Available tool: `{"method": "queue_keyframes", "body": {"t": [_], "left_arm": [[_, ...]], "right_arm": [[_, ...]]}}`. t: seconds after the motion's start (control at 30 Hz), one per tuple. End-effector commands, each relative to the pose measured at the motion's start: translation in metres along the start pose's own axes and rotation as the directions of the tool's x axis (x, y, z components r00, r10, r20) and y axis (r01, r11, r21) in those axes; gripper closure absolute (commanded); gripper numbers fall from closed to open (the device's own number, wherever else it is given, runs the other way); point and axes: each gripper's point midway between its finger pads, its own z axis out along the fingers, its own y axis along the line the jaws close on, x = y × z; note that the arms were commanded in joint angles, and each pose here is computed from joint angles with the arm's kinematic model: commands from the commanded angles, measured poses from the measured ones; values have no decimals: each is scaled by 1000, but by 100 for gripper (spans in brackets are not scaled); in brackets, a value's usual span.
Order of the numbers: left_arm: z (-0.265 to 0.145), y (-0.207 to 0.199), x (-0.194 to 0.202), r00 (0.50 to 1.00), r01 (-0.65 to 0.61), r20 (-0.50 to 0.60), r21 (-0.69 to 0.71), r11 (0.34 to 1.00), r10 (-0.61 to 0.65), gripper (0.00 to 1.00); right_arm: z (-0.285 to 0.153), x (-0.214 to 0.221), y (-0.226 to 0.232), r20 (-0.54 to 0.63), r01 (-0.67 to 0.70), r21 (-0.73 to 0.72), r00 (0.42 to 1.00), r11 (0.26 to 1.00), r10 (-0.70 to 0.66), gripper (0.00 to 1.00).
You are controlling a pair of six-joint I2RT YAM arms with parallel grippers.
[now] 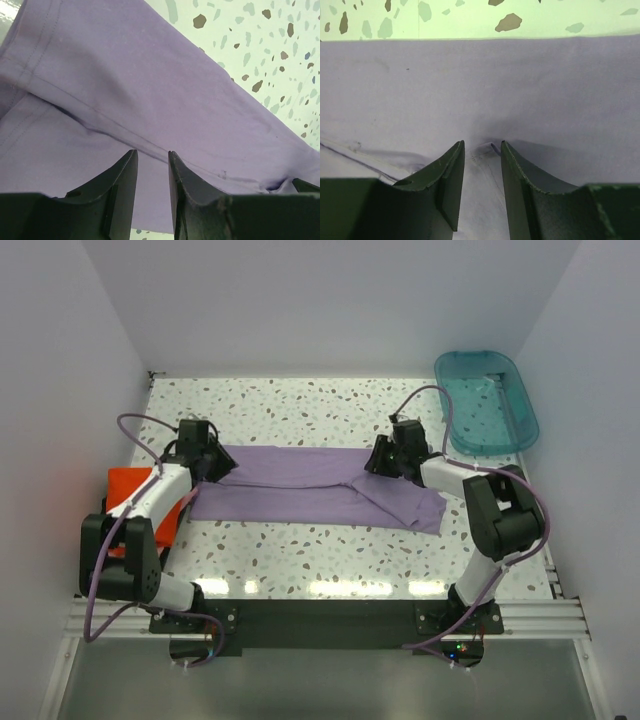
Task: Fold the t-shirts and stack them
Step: Fold the tshirt
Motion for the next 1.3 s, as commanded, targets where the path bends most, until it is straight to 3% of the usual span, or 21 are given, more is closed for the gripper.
{"method": "queue_keyframes", "body": {"t": [0.0, 0.17, 0.3, 0.43, 0.87, 1.17, 1.27], "left_arm": [[-9, -1, 2, 999, -37, 4, 22, 999, 37, 64], [-13, 0, 3, 999, -45, 8, 26, 999, 45, 64], [-16, 0, 3, 999, -51, 10, 32, 998, 51, 64], [-20, 0, 3, 998, -53, 18, 41, 998, 52, 64], [-15, 7, 15, 999, -53, -2, 48, 997, 53, 64], [-10, 12, 27, 998, -46, -34, 52, 998, 48, 64], [-8, 13, 31, 998, -44, -45, 52, 998, 47, 64]], "right_arm": [[7, -20, 4, 69, 32, 7, 997, 999, -32, 62], [12, -13, 8, 51, 31, 5, 998, 999, -32, 72], [8, -10, 12, 53, 17, -1, 998, 1000, -17, 89], [-8, -7, 24, 69, -5, -31, 998, 1000, 7, 100], [-55, 26, 62, 100, -16, -95, 995, 995, 26, 100], [-55, 63, 86, 67, 37, -90, 997, 995, -31, 100], [-55, 68, 90, 61, 50, -82, 997, 995, -45, 95]]}}
